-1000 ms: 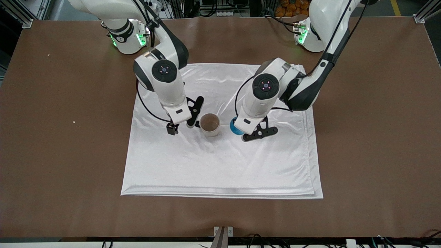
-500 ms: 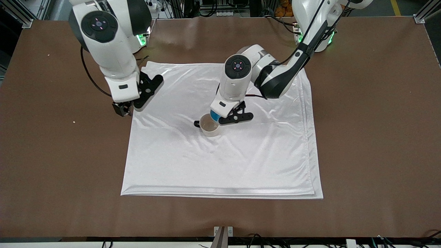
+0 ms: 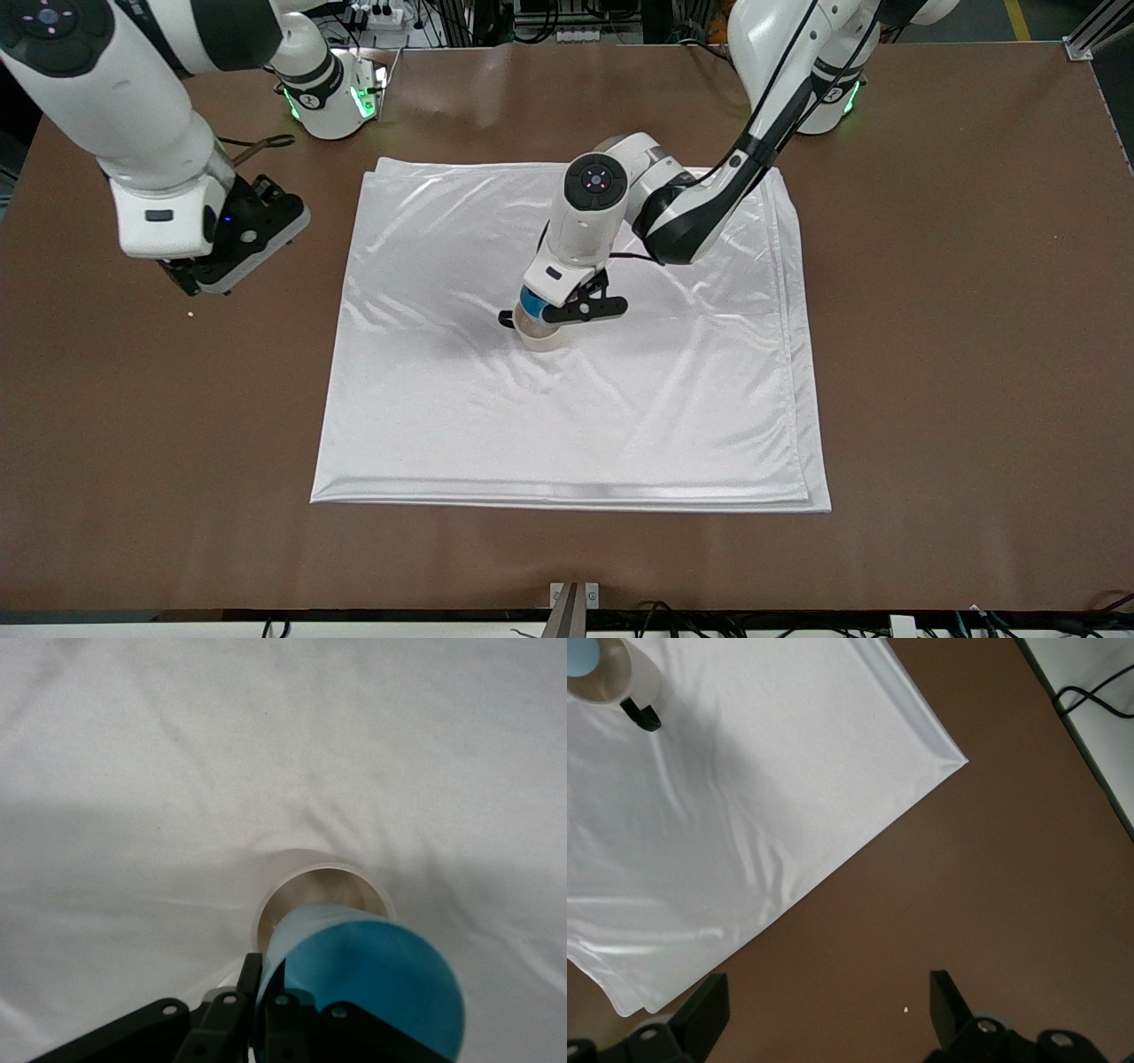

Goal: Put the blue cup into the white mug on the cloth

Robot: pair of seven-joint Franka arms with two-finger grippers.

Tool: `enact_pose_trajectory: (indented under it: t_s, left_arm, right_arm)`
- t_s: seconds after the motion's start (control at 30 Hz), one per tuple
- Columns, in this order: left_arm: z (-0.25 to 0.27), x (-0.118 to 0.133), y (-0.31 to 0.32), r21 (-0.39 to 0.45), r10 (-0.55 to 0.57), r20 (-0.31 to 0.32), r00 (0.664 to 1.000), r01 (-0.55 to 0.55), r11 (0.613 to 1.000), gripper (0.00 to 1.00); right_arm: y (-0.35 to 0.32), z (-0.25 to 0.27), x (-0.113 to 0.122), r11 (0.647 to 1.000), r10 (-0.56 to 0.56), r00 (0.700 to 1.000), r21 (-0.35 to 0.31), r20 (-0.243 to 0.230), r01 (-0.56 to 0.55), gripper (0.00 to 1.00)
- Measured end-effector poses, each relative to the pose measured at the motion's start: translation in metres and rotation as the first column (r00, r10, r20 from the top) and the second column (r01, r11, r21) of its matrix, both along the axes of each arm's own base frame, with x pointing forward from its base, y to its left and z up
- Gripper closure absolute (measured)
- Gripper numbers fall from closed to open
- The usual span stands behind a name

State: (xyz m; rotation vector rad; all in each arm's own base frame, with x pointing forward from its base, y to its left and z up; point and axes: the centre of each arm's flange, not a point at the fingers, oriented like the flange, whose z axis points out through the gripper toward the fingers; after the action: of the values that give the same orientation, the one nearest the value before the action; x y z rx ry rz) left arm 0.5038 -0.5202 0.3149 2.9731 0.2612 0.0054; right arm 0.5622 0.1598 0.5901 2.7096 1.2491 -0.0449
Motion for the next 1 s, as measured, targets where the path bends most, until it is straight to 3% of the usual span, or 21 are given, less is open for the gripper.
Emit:
enact_pose_trajectory:
  t_s: [0.47,0.6,0.7,0.83,1.0]
  left_arm:
    - [-0.025,0.005,-0.001,-0.010,0.006,0.011,1.000,-0.006,1.000,0.95]
    - [-0.034,0.005,-0.001,0.011,-0.010,0.019,1.000,0.010,1.000,0.95]
    - [-0.042,0.004,-0.001,0.020,-0.014,0.013,1.000,0.014,1.000,0.95]
    - [-0.050,0.003,-0.001,0.024,-0.015,0.007,1.000,0.015,1.000,0.85]
    - [-0.052,0.002,-0.002,0.026,-0.019,0.007,1.000,0.019,0.999,0.57]
  right_arm:
    - [-0.061,0.012,0.014,0.988,-0.157,0.987,0.008,0.027,0.157,0.00]
    - [-0.087,0.015,0.019,0.969,-0.248,0.968,0.014,0.041,0.248,0.00]
    - [-0.098,0.016,0.020,0.939,-0.344,0.937,0.023,0.056,0.343,0.00]
    - [-0.111,0.016,0.023,0.894,-0.449,0.891,0.039,0.074,0.447,0.00]
    - [-0.125,0.016,0.024,0.871,-0.491,0.868,0.045,0.075,0.489,0.00]
